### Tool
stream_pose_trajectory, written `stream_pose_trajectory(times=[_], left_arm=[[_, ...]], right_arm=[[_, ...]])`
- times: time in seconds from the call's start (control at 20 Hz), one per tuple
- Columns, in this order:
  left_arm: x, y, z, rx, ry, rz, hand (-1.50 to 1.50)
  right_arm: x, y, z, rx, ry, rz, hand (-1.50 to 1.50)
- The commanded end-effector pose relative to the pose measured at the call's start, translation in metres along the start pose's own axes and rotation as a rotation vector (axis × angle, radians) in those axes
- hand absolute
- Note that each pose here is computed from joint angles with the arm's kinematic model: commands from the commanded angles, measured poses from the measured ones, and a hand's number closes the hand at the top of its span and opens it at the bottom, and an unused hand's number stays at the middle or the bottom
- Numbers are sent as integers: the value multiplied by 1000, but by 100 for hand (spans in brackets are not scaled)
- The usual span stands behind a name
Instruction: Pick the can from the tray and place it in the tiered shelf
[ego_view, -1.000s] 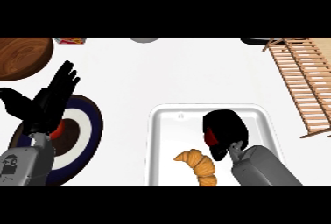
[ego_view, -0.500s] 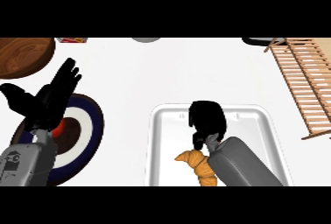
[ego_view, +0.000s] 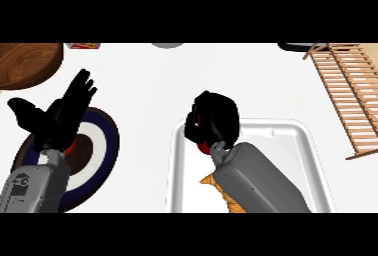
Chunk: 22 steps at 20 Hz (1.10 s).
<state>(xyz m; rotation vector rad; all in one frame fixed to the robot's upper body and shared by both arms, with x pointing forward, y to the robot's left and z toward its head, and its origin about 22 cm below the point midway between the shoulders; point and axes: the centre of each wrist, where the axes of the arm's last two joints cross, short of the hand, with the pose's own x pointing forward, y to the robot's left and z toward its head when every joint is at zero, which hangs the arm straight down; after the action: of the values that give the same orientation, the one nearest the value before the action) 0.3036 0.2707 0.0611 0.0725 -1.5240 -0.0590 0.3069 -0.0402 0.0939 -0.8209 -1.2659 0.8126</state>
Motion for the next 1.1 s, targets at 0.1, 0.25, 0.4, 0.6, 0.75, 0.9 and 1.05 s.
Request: stream_pose_trajectory(times=[0.1,0.25,0.4,0.6,0.75,0.9,1.05], left_arm=[[1,7,-2,6,-16,-6,0],[0,15,10,24,1,-11,0],[5,1,4,35,-18,-5,0],[-2,-2,12,28,-6,-3,0],[3,3,17,27,8,-12,0],[1,14,10,20,-7,-6,0],[17,17,1,21,1,-5,0]], right_arm=[[37,-49,11,-304,-60,-210,150],[57,-88,25,-371,-36,-249,150],[53,-107,31,-451,-9,-275,150],[33,-157,25,-520,43,-230,150],[38,-187,24,-577,105,-176,150],[18,-204,16,-586,163,-167,150],[1,-242,11,-629,201,-177,150]])
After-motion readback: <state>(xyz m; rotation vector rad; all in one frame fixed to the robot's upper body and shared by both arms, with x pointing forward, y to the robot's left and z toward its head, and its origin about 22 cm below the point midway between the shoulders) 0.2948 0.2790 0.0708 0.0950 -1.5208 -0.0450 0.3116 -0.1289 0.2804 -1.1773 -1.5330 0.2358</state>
